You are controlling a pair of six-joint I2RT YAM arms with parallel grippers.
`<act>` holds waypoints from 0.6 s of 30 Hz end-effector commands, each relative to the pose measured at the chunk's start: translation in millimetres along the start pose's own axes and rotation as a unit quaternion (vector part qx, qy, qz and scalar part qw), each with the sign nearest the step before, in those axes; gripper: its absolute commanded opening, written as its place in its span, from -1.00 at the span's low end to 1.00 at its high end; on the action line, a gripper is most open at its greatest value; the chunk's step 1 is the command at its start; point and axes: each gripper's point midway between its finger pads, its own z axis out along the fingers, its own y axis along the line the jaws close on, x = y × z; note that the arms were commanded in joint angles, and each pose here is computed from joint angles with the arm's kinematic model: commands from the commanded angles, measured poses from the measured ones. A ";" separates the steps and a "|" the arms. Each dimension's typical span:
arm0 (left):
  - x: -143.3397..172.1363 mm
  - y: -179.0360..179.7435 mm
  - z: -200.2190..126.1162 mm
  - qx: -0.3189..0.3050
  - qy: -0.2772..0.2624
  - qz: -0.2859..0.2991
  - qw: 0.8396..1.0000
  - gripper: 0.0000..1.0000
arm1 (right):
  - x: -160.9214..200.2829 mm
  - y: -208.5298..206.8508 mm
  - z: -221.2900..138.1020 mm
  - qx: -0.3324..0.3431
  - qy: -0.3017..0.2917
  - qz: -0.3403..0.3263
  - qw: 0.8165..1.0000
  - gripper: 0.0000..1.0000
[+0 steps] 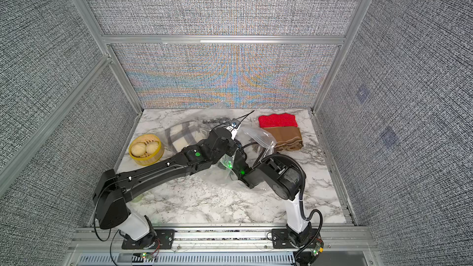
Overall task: Take the scarf out of the vacuum bag
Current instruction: Take out the scarf from the vacuum bag.
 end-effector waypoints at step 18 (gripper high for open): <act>41.1 15.5 3.2 -0.027 0.012 -0.015 0.999 -1.00 | 41.0 -44.8 -78.9 0.065 0.132 -0.082 0.986 -1.00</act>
